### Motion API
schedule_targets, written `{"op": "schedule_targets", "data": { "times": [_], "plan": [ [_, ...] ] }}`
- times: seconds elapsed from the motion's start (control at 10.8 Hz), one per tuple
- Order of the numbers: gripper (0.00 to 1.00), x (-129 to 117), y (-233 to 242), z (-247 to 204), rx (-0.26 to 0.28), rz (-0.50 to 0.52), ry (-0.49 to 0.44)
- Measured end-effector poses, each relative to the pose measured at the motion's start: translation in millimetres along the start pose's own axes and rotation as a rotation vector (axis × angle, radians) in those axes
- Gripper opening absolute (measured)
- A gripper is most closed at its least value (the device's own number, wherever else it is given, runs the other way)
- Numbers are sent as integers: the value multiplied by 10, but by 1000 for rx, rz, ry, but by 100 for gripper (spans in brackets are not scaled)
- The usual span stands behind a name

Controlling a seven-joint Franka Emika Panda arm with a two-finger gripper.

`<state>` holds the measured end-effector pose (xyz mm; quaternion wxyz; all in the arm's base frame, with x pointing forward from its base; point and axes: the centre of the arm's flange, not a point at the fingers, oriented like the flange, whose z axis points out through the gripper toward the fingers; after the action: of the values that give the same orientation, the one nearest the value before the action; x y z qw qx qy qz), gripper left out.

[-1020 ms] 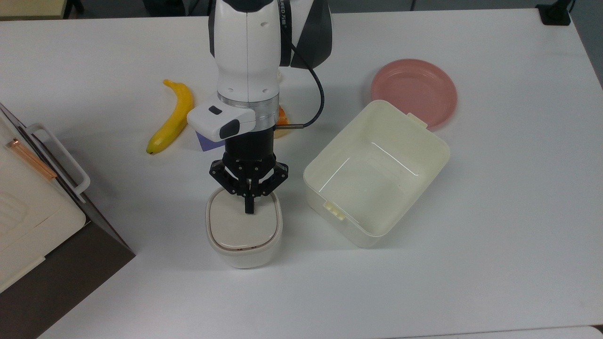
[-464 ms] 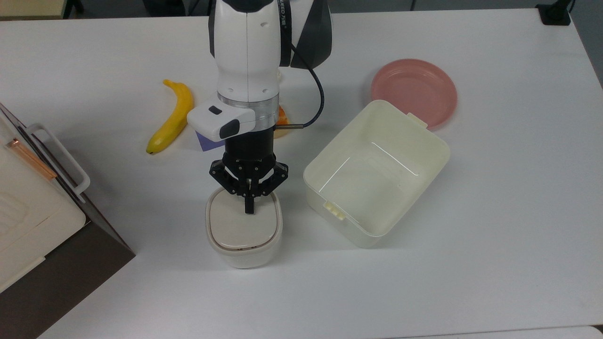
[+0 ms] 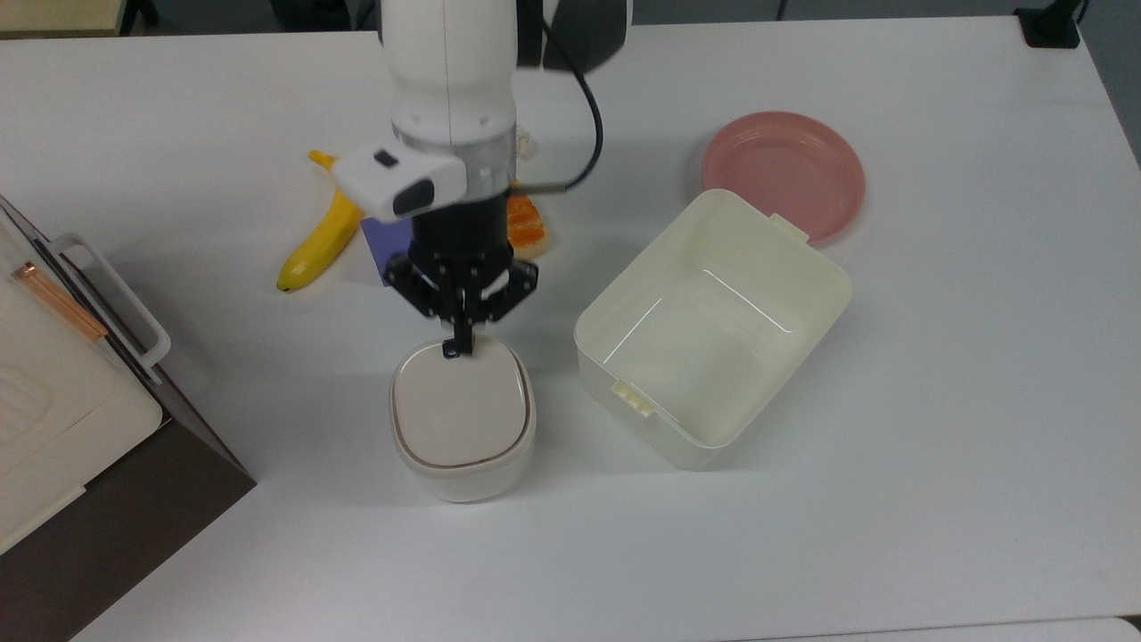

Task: Open the trash can
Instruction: 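Lift the gripper up away from the opened lid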

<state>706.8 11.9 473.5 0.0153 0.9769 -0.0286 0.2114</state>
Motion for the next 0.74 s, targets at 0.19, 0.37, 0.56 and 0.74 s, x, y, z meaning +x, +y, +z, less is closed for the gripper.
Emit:
{"op": "schedule_targets", "data": {
  "times": [0.19, 0.37, 0.56, 0.74],
  "plan": [
    [34, -53, 79, -494, -6, 11, -75],
    [64, -164, 172, -869, -14, 23, -159],
    [96, -269, 228, -1067, -18, 30, -226],
    [100, -359, 262, -1142, -23, 35, -286]
  ]
}}
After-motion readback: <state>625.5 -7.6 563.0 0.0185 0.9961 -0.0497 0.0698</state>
